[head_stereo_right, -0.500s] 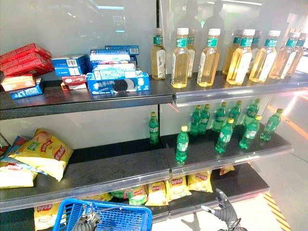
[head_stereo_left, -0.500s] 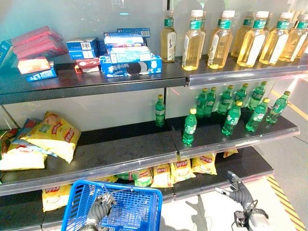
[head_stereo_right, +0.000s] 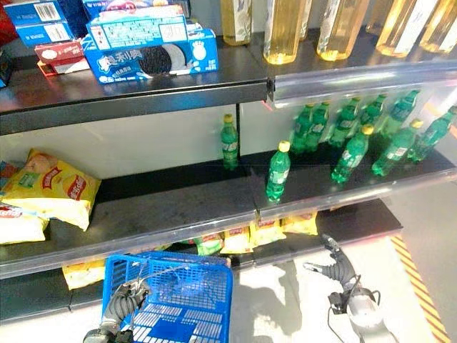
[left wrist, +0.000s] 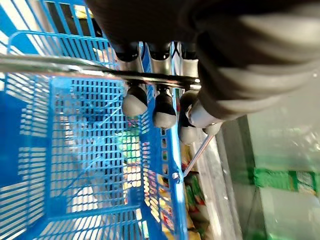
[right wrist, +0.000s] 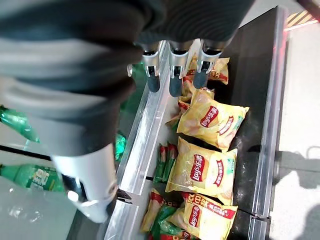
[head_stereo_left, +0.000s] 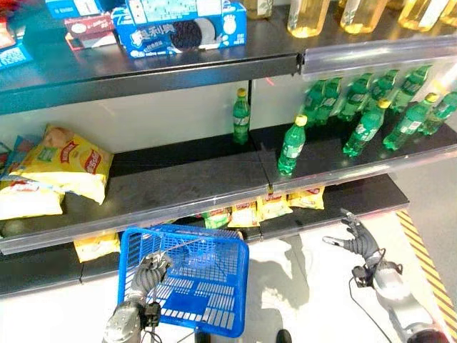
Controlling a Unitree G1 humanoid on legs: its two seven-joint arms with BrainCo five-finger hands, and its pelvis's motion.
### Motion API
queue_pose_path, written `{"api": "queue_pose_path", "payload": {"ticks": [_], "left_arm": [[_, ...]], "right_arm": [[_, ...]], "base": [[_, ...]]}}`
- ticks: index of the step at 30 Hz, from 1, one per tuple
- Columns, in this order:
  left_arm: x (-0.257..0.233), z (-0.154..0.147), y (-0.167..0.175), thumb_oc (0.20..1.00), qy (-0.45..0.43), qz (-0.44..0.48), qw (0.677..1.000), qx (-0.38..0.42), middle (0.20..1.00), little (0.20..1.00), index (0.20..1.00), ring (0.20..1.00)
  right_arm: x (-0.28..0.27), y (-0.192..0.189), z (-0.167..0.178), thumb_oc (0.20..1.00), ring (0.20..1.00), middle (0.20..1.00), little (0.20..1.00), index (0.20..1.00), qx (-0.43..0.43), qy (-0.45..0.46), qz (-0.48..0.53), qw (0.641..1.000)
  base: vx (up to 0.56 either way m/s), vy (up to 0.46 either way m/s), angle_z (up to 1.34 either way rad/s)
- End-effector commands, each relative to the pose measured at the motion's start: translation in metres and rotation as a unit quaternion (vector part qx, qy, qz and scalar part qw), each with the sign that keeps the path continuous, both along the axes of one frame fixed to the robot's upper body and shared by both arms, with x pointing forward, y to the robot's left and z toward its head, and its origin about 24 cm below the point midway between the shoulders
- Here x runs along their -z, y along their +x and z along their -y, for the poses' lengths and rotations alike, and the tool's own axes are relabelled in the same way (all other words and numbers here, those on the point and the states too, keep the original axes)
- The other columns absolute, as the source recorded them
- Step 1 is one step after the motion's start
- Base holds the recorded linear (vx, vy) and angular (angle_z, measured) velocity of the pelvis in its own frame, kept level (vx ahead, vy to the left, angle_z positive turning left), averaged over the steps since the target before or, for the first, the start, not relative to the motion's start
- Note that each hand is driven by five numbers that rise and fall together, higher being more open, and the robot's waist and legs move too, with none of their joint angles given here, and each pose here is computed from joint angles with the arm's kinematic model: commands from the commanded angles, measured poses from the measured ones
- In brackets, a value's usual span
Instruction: Pick up the snacks into the basket
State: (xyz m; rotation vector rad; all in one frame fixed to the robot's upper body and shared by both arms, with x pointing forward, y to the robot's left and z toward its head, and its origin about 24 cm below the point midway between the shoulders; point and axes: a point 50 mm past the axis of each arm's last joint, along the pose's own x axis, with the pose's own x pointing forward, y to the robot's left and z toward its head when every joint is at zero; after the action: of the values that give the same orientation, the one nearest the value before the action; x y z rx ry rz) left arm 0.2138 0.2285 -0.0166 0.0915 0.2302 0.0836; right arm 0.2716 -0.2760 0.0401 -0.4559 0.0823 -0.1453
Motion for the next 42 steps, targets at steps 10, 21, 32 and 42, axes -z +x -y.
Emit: {"api": "queue_pose_path", "payload": {"ticks": [10, 21, 32, 42], "left_arm": [[-0.055, -0.009, 0.022, 0.200, 0.004, 0.146, 0.989, 0.003, 0.200, 0.200, 0.200, 0.200], [-0.053, -0.018, 0.020, 0.200, 0.034, 0.142, 0.989, -0.021, 0.200, 0.200, 0.200, 0.200], [-0.066, -0.038, 0.019, 0.200, 0.067, 0.162, 0.983, -0.053, 0.200, 0.200, 0.200, 0.200], [-0.065, -0.034, 0.021, 0.200, 0.045, 0.170, 0.982, -0.072, 0.200, 0.200, 0.200, 0.200]], "right_arm": [[-0.059, 0.017, 0.023, 1.000, 1.000, 1.000, 1.000, 1.000, 0.048, 0.001, 0.137, 0.989], [-0.034, 0.007, 0.019, 1.000, 1.000, 1.000, 1.000, 1.000, 0.079, 0.051, 0.122, 0.988], [-0.011, 0.000, 0.009, 1.000, 1.000, 1.000, 1.000, 1.000, 0.076, 0.073, 0.078, 0.991], [-0.037, 0.001, 0.016, 1.000, 1.000, 1.000, 1.000, 1.000, 0.057, 0.039, 0.112, 0.991]], "base": [[0.00, -0.144, 0.03], [0.07, 0.020, -0.13], [0.11, -0.043, -0.50], [0.01, -0.274, 0.18]]}}
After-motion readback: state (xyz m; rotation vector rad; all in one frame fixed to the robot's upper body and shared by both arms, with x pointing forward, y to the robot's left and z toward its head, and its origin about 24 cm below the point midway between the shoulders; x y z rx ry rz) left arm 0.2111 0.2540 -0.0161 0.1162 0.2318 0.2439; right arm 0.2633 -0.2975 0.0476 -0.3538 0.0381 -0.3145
